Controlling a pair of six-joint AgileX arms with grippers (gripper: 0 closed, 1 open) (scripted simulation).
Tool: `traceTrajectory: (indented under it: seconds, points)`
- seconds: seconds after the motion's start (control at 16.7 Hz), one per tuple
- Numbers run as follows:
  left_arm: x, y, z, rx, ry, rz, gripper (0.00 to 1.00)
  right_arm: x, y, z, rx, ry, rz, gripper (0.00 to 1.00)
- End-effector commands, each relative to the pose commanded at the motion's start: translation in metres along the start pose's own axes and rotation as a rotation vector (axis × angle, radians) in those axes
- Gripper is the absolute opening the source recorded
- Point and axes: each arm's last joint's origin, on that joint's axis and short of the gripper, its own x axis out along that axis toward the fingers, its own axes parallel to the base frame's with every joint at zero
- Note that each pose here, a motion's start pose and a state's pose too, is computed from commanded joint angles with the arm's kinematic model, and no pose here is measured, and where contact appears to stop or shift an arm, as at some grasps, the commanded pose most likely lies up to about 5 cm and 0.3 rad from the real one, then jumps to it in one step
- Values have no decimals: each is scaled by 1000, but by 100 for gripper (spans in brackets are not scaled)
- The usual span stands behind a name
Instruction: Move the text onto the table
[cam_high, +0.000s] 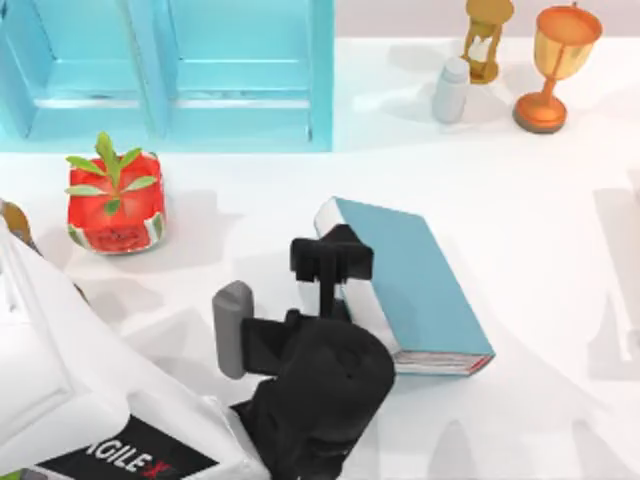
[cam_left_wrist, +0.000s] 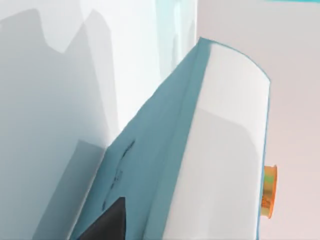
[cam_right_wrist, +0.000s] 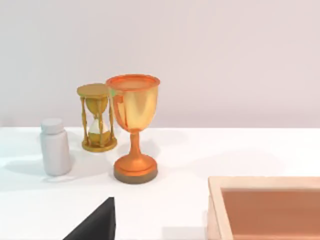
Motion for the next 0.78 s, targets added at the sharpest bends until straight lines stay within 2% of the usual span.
traceTrajectory:
  seconds: [0.42,0.78]
  points:
    - [-2,2,-1,2,0,8,100,0,0,0,0,0,0,100]
    - [-47,15,-22,-19,-2,66,100,0,0,0,0,0,0,100]
